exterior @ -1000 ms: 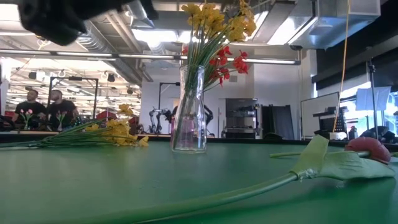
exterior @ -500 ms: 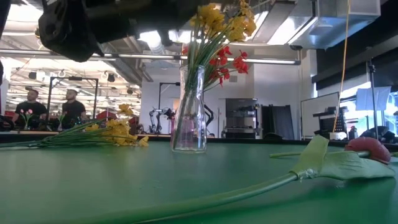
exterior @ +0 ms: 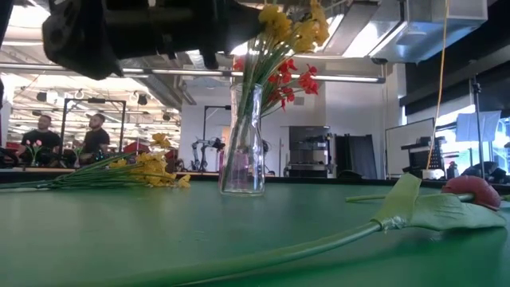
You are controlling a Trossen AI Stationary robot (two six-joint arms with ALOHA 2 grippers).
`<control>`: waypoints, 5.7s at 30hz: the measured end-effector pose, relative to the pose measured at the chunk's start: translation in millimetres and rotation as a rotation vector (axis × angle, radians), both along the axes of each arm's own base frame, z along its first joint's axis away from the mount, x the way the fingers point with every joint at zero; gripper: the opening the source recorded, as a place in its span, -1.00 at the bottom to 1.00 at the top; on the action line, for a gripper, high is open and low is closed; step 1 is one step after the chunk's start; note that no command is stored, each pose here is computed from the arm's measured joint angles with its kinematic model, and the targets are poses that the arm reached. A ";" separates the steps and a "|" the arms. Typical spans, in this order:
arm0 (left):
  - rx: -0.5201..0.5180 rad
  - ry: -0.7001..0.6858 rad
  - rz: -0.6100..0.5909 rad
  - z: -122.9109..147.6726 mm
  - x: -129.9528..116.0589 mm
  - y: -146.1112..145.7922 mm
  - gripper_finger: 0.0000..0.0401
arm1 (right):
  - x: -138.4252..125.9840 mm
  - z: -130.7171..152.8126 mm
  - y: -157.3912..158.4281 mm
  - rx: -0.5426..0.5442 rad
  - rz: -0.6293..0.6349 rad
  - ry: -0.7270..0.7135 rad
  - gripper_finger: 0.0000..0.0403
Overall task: Sort flowers into vase by color
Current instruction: Put the top white flower into the transparent vase, then put the left red flower into the violet vase
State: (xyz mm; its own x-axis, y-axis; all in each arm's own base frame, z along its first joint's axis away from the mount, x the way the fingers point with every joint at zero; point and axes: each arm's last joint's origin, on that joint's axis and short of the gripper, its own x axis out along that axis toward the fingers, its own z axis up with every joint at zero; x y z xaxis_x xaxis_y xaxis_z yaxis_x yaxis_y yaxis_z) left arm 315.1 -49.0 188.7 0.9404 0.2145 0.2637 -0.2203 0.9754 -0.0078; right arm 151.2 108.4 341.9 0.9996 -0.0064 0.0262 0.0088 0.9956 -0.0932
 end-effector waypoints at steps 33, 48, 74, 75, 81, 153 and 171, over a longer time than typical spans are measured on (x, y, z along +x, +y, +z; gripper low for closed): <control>-0.345 0.595 -0.263 -7.1 -14.0 -181.0 -0.02 | -14.7 12.4 -14.6 0.034 -0.055 -0.057 0.15; -0.323 0.885 -0.165 -42.7 65.4 -212.5 -0.02 | -16.9 13.1 -18.5 0.079 -0.128 -0.057 0.15; -0.343 1.099 0.135 -88.4 70.3 -171.8 -0.83 | -16.3 6.7 -18.9 0.067 -0.165 -0.007 0.15; -0.346 1.100 0.139 -88.8 70.2 -171.4 -0.91 | -16.3 6.7 -18.9 0.063 -0.165 -0.007 0.15; -0.407 1.094 0.144 -84.6 70.7 -169.0 -0.98 | -17.3 7.5 -19.8 0.045 -0.168 -0.009 0.15; 0.083 -0.221 0.001 50.2 -61.7 160.4 -1.00 | -22.0 -3.8 -24.2 0.023 -0.179 0.082 0.15; -0.068 -0.120 -0.127 -2.2 -5.7 227.1 -1.00 | -21.1 -2.6 -23.8 0.034 -0.197 0.070 0.15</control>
